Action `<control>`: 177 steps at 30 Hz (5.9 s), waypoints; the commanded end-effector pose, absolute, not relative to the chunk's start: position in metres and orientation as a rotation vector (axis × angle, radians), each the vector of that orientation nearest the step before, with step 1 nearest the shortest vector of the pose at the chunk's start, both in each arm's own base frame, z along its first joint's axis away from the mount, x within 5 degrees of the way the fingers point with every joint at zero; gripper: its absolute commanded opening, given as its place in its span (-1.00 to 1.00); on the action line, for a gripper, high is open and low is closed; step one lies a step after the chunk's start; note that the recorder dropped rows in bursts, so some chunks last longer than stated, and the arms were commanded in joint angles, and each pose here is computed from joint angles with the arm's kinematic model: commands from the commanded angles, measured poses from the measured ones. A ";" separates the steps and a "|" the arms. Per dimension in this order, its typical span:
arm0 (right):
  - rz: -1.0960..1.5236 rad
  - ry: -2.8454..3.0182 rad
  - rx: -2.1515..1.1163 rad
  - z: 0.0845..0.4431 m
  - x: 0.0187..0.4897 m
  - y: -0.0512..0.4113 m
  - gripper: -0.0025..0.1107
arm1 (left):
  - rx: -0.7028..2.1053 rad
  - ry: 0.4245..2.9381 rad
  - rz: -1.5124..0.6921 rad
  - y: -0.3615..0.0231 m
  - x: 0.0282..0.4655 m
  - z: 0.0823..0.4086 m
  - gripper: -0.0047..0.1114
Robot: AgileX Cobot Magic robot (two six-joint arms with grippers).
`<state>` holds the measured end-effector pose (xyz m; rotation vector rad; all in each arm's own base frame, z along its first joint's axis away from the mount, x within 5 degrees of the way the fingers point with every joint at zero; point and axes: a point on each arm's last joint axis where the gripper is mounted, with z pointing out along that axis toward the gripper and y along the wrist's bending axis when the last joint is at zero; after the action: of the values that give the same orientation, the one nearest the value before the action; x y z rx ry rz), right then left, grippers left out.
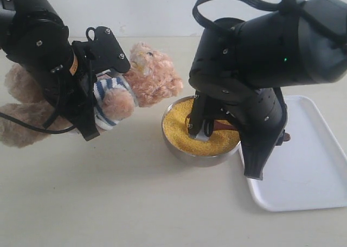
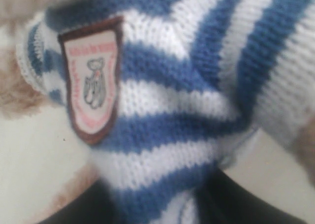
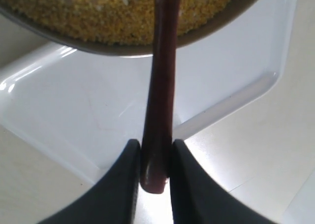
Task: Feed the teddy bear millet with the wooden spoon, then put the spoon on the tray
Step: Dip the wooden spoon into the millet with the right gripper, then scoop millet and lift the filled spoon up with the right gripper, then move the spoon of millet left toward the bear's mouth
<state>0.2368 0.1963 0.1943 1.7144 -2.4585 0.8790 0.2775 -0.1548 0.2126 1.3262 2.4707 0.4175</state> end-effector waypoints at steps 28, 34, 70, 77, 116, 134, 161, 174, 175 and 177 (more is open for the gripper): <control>0.614 -2.627 1.525 0.216 0.250 0.161 -0.96 | 1.292 2.452 0.394 -0.156 0.279 0.218 -0.85; 0.503 -2.699 1.504 0.228 0.254 0.164 -0.96 | 1.324 2.444 0.382 -0.158 0.278 0.218 -0.85; 0.394 -2.804 1.509 0.249 0.263 0.178 -0.96 | 1.369 2.458 0.342 -0.164 0.280 0.204 -0.85; 0.394 -2.804 1.509 0.249 0.263 0.178 -0.96 | 1.365 2.464 0.331 -0.164 0.280 0.204 -0.85; 0.153 -2.997 1.389 0.278 0.269 0.197 -0.96 | 1.388 2.465 0.242 -0.169 0.277 0.202 -0.85; 0.098 -3.043 1.303 0.281 0.269 0.200 -0.96 | 1.388 2.462 0.241 -0.169 0.277 0.202 -0.85; -0.045 -3.087 1.277 0.288 0.283 0.222 -0.96 | 1.380 2.431 0.232 -0.171 0.279 0.204 -0.85; -0.043 -3.004 1.317 0.267 0.279 0.241 -0.96 | 1.382 2.435 0.234 -0.171 0.279 0.204 -0.85; -0.039 -3.004 1.318 0.267 0.279 0.241 -0.96 | 1.382 2.435 0.234 -0.171 0.279 0.204 -0.85; 0.001 -3.011 1.323 0.267 0.280 0.240 -0.96 | 1.382 2.435 0.234 -0.171 0.279 0.204 -0.85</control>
<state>0.2783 0.2410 0.2640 1.3099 -2.9978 -0.0397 0.2778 -0.1681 0.1993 1.3891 2.4592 0.2488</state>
